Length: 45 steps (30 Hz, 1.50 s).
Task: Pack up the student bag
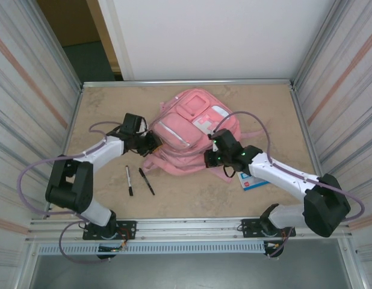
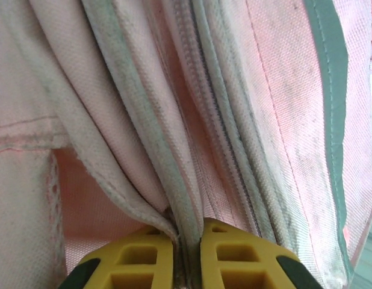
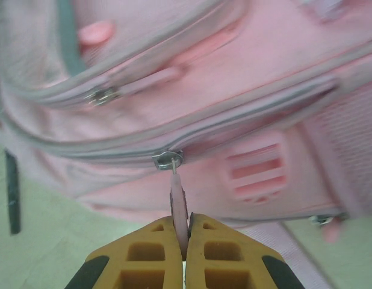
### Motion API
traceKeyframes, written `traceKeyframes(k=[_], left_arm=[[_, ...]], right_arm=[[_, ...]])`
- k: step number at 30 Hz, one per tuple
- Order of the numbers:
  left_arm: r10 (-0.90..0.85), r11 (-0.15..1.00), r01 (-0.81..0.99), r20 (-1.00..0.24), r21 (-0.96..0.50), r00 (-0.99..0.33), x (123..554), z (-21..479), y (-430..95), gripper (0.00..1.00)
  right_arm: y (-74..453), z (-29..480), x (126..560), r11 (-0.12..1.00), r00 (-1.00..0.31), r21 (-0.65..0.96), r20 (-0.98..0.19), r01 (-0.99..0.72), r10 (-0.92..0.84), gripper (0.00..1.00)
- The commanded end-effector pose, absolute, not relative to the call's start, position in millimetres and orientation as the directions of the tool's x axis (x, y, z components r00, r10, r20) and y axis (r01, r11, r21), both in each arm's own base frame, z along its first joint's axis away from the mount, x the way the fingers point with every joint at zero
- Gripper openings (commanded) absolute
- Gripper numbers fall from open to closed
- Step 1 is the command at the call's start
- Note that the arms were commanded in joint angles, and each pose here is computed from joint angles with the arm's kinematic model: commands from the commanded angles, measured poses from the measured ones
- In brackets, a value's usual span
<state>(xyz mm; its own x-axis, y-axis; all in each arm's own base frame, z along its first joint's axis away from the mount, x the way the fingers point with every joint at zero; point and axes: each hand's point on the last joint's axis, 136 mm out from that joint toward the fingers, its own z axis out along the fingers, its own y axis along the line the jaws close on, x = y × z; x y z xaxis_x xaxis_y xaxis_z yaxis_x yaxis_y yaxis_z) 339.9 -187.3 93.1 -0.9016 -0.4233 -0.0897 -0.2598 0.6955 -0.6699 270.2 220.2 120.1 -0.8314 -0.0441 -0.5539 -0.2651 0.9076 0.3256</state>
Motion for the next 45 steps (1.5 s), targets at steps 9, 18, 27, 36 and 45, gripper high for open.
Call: traceKeyframes(k=[9,18,27,36,45], left_arm=[[-0.347,0.700,-0.207,-0.072,-0.683,-0.935,341.1,84.6,-182.1,0.00],[-0.340,0.728,-0.138,-0.180,-0.671,-0.923,323.9,127.1,-168.5,0.47],[-0.423,0.721,-0.147,-0.263,-0.677,-0.867,330.0,166.5,-171.0,0.51],[-0.483,0.694,-0.255,-0.172,-0.673,-0.859,352.9,132.2,-195.5,0.58],[-0.524,0.638,-0.315,-0.097,-0.703,-0.846,371.4,117.8,-211.7,0.56]], right_arm=[[121.8,87.6,326.0,0.984,-0.831,0.176,-0.550,-0.009,0.091,0.00],[134.9,107.5,303.0,0.969,-0.840,0.231,-0.540,-0.089,0.052,0.29],[159.9,155.1,297.3,0.937,-0.785,0.239,-0.618,-0.254,-0.055,0.58],[210.5,156.2,307.8,0.859,-0.760,0.288,-0.630,-0.422,-0.162,0.65],[230.6,137.3,311.5,0.842,-0.764,0.270,-0.603,-0.467,-0.231,0.68]])
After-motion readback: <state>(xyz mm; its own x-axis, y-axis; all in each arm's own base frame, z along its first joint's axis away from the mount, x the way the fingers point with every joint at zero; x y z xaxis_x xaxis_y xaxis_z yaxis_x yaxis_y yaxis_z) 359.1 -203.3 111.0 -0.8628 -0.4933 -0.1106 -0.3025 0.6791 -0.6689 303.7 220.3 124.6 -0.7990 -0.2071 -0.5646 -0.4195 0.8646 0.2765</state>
